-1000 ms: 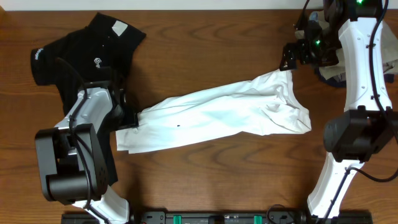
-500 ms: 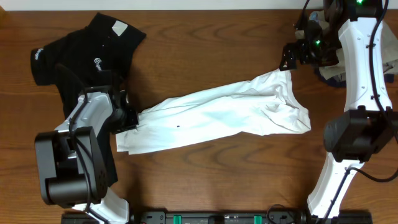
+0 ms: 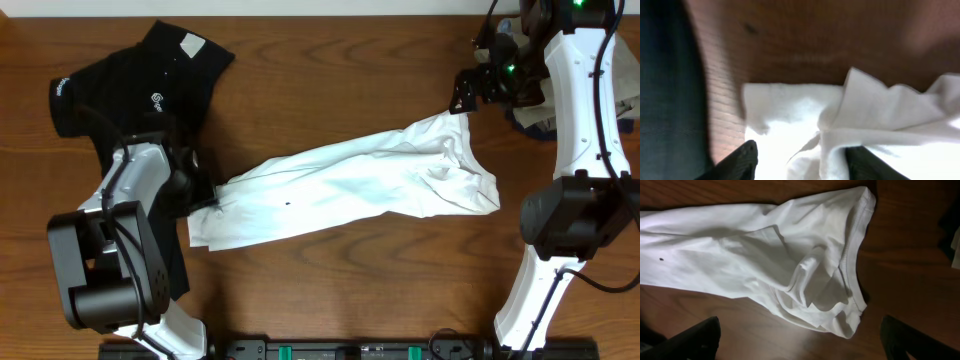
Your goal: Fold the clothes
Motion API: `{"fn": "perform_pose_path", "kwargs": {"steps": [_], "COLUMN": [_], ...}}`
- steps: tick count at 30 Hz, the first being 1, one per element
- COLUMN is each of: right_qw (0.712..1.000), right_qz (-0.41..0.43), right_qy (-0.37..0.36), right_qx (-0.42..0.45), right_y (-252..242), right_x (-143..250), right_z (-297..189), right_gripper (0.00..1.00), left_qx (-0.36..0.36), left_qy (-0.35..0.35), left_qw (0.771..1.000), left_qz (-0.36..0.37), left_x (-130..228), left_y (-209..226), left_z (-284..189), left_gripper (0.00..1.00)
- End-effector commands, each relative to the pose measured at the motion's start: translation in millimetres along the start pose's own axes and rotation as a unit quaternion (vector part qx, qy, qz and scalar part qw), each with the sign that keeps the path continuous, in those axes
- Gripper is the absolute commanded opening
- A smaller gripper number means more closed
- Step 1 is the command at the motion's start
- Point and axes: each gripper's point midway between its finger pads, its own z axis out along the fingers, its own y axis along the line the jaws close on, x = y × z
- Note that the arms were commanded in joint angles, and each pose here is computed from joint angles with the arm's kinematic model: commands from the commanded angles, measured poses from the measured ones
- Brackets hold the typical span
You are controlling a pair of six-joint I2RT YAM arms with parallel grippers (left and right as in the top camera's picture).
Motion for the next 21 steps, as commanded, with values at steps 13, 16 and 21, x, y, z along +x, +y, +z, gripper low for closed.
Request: {"fn": "perform_pose_path", "kwargs": {"steps": [13, 16, 21], "right_qw": [1.0, 1.0, 1.0], "right_qz": [-0.011, -0.011, -0.011], "right_qy": [-0.015, -0.015, -0.014], "right_qx": [-0.004, -0.004, -0.004], "right_y": [1.0, 1.1, 1.1], "right_x": [-2.6, -2.6, -2.5], "right_z": [-7.6, -7.6, -7.6], "right_gripper": [0.99, 0.99, 0.99], "left_qx": [-0.064, -0.064, -0.064], "left_qy": [-0.019, -0.015, -0.011], "left_qw": [0.998, 0.998, 0.998], "left_qz": [0.0, 0.0, 0.0], "left_x": [-8.1, -3.6, 3.1], "left_y": [21.4, 22.4, 24.1], "left_z": [1.6, 6.4, 16.0], "left_gripper": [0.63, 0.63, 0.64]}}
